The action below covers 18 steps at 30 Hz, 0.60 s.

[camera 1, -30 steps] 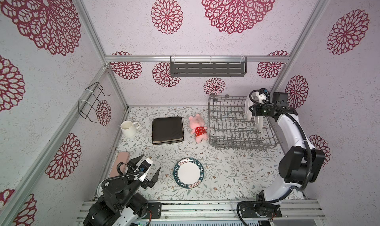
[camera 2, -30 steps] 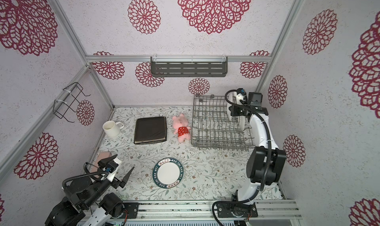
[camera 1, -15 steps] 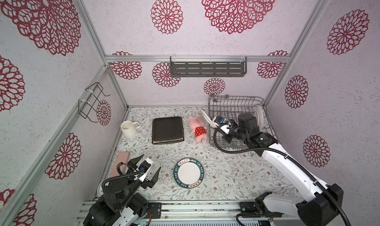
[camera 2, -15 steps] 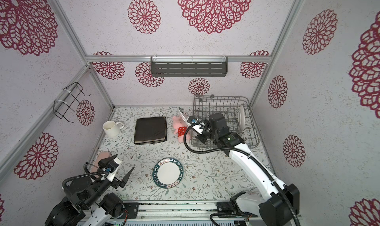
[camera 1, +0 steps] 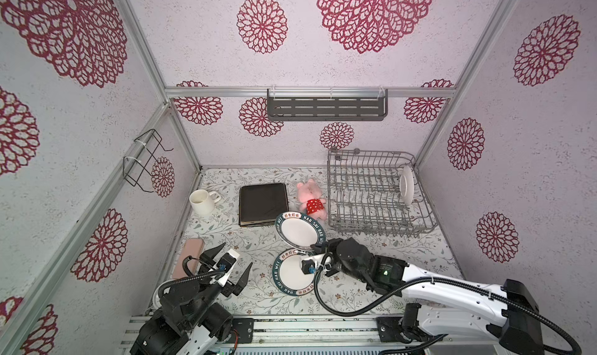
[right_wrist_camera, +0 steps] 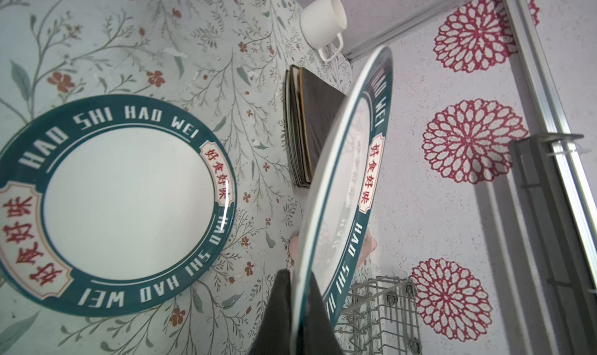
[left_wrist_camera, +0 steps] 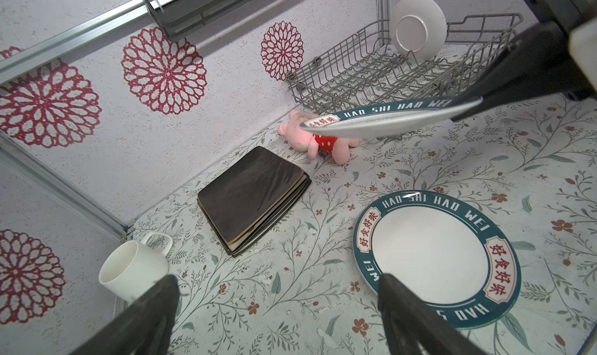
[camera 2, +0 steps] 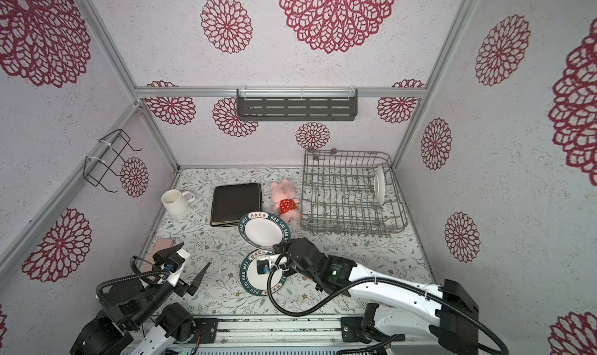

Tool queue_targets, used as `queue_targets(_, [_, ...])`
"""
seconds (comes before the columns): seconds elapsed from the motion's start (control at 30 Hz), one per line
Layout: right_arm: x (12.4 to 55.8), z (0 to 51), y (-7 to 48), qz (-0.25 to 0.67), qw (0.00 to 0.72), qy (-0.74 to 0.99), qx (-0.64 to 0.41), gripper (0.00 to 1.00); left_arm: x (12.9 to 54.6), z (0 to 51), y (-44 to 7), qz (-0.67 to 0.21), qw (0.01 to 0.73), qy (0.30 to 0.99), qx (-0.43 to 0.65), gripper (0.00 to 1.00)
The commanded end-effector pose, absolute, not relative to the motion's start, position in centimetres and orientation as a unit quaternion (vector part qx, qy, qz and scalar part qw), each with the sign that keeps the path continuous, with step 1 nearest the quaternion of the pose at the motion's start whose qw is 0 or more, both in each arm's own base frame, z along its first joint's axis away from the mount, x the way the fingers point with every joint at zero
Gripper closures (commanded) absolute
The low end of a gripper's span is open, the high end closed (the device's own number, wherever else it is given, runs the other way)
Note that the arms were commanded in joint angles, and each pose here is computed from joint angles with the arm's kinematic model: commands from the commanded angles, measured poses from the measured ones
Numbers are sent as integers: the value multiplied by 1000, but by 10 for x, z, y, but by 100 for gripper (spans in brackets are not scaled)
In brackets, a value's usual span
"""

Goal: Unload the plates from the dish rack
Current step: 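Lift the white plate out of the rack toward the plate stack, then lower the white plate onto the green-rimmed plate stack with the right gripper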

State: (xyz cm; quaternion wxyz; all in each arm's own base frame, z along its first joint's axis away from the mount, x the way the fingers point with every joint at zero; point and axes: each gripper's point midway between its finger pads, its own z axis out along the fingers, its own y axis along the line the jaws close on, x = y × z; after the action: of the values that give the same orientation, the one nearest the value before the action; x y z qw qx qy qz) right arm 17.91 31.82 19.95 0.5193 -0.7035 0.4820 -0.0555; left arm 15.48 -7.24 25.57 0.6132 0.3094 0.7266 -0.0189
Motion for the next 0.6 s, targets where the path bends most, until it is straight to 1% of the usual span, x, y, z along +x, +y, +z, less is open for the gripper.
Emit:
queue_targets(0.0, [181,230,323,-136,582,443,-669,100,153,259,-77,-28,623,713,320,3])
queue_targets(0.17, [161,197,331,-164,552,412,-706,100,152,260,-78,-29,624,712,321,3])
queue_targets(0.33, [146,176,337,-151,537,413,-719,100,152,261,-77,-29,626,710,320,3])
queue_targets(0.43, [138,166,341,-127,533,422,-723,100,151,260,-78,-30,626,710,321,3])
queue_targets(0.57, [131,148,342,-129,513,420,-737,100,151,261,-78,-30,627,709,321,3])
